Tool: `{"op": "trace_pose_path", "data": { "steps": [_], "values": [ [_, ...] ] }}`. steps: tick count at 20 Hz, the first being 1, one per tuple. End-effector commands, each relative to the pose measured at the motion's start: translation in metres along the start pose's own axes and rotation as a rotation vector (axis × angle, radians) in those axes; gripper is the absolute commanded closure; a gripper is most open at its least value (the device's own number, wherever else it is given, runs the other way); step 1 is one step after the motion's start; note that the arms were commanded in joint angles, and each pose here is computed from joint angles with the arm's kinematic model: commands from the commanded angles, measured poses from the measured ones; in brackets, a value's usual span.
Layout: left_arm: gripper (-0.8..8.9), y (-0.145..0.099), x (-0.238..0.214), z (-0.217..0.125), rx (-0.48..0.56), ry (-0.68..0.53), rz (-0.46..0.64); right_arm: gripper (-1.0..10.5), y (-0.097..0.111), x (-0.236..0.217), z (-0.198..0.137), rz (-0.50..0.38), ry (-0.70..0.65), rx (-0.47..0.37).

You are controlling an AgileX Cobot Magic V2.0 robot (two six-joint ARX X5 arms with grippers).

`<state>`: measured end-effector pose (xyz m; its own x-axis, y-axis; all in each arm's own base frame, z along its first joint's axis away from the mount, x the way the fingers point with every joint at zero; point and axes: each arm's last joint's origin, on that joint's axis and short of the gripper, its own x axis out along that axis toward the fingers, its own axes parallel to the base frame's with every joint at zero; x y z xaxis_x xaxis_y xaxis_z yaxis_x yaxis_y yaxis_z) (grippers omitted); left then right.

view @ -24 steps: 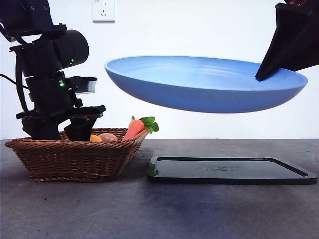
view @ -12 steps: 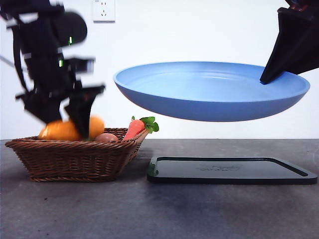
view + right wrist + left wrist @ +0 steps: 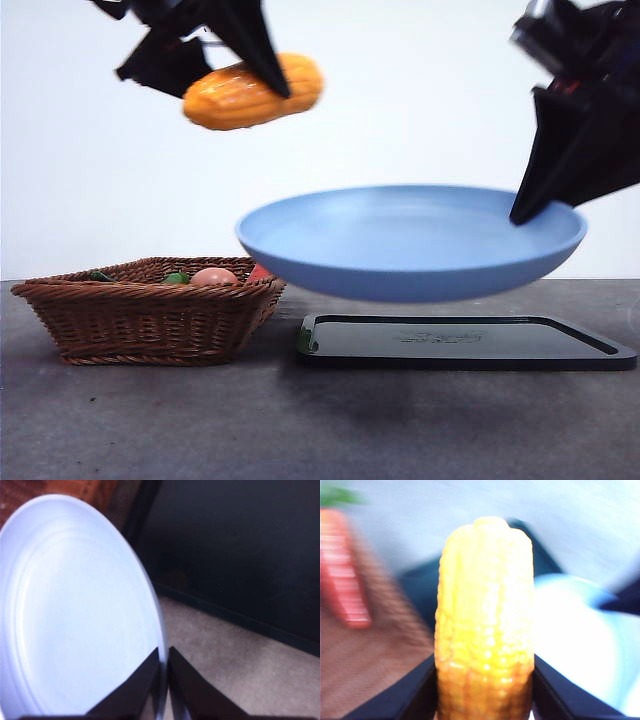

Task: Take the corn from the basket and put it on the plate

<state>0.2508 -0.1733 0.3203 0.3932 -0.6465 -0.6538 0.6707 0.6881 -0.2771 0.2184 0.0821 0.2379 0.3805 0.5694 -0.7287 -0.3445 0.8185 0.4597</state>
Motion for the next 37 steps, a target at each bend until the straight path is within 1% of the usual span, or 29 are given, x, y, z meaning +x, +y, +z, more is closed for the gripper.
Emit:
{"op": "trace_pose_path", "data": {
  "steps": [1, 2, 4, 8, 9, 12, 14, 21, 24, 32, 37],
  "values": [
    [6.36, -0.019, 0.015, 0.000, 0.044, 0.040, -0.055, 9.4, -0.001, 0.009, 0.007, 0.013, 0.008, 0.022],
    [6.35, -0.029, 0.025, -0.003, 0.070, 0.068, -0.079, 9.4, -0.003, 0.012, 0.007, 0.020, 0.016, 0.026],
    [6.34, -0.040, 0.042, -0.008, 0.092, 0.121, -0.108, 9.4, -0.003, 0.013, 0.008, 0.033, 0.015, 0.025],
    [6.30, -0.053, 0.075, -0.021, 0.134, 0.217, -0.139, 9.4, -0.002, 0.013, 0.009, 0.037, 0.008, 0.025],
    [6.17, -0.056, 0.081, -0.024, 0.144, 0.232, -0.140, 9.4, -0.002, 0.013, 0.009, 0.041, 0.009, 0.025],
    [5.31, -0.059, 0.093, -0.030, 0.177, 0.263, -0.100, 9.4, -0.002, 0.013, 0.009, 0.057, 0.013, 0.025],
    [5.21, -0.061, 0.096, -0.031, 0.201, 0.270, -0.086, 9.4, -0.002, 0.013, 0.009, 0.067, 0.014, 0.025],
    [4.48, -0.063, 0.095, -0.032, 0.206, 0.277, -0.088, 9.4, -0.001, 0.013, 0.009, 0.074, 0.017, 0.026],
    [4.48, -0.065, 0.091, -0.029, 0.201, 0.295, -0.092, 9.4, -0.001, 0.013, 0.009, 0.074, 0.017, 0.026],
    [4.48, -0.078, 0.064, 0.006, 0.239, 0.249, -0.101, 9.4, -0.002, 0.013, 0.009, 0.072, 0.009, 0.024],
    [4.48, -0.078, 0.046, 0.026, 0.240, 0.212, -0.092, 9.4, -0.015, 0.007, 0.019, 0.054, -0.076, 0.056]
  ]
}}
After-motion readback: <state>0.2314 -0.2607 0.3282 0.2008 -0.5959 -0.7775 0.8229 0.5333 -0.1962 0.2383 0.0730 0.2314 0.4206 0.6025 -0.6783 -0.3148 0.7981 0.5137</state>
